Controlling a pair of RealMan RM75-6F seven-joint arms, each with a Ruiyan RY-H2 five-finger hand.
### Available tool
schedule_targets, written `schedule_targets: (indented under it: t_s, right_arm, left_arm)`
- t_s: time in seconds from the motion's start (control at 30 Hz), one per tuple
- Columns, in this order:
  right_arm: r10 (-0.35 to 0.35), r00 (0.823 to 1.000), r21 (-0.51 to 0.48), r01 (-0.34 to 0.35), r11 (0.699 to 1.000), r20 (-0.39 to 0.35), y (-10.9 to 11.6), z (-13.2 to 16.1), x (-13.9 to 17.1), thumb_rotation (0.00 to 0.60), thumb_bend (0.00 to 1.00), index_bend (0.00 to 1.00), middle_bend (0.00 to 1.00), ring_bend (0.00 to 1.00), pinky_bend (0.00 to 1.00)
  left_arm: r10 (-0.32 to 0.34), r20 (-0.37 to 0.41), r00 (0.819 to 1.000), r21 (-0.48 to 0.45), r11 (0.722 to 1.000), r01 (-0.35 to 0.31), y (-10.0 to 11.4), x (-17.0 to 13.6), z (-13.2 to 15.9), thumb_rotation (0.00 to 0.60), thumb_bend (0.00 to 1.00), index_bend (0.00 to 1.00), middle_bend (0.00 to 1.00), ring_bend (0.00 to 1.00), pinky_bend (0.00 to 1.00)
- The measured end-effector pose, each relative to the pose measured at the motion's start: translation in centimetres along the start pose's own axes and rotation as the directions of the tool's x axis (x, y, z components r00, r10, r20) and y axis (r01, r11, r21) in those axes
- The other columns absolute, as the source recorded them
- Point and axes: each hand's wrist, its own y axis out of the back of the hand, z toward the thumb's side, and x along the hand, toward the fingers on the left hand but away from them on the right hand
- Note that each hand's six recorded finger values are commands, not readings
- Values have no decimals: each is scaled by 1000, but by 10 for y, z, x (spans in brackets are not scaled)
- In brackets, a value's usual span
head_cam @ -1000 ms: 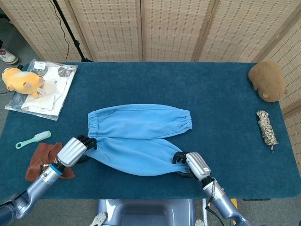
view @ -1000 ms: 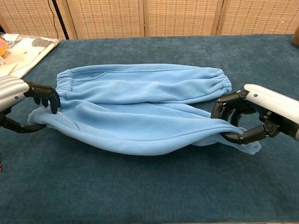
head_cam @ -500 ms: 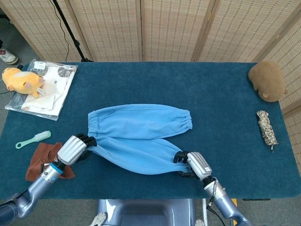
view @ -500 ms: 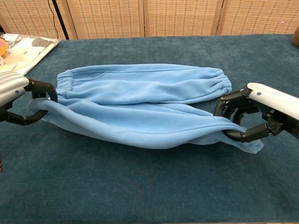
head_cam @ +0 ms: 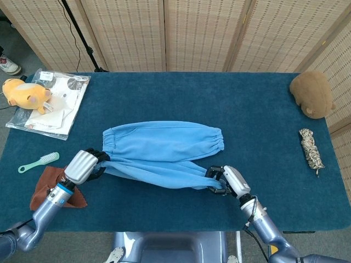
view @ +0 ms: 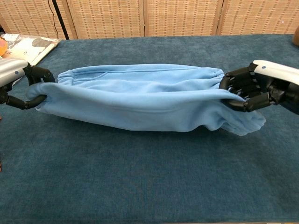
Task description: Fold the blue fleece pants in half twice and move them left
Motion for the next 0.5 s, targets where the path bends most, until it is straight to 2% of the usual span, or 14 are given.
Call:
schedule_targets:
  t_s: [0.13,0.23,0.37,0.5]
  right_arm:
    - [-7,998,-59,11,998,56,16,-2,-13,600,530,689,482,475,513]
    - [-12,996,-86,19,996,89,29,-1,-24,600,533,689,482,475,513]
    - [-34,993,-77,43,996,110,46,0,-41,600,534,689,482,475,513]
    - [-55,990,-55,63,997,129,58,-2,-56,600,533,689,482,475,513]
  left_arm:
    - [-2,-57,998,9,1000,2,14,12,-5,600,476,691,558,543,478]
    - [7,-92,996,21,1000,-5,24,24,-8,600,475,692,559,529,431]
    - [23,-128,991,45,999,-17,34,37,-13,600,473,692,558,521,381]
    - [30,-158,987,62,998,-20,41,52,-17,600,472,693,559,520,376]
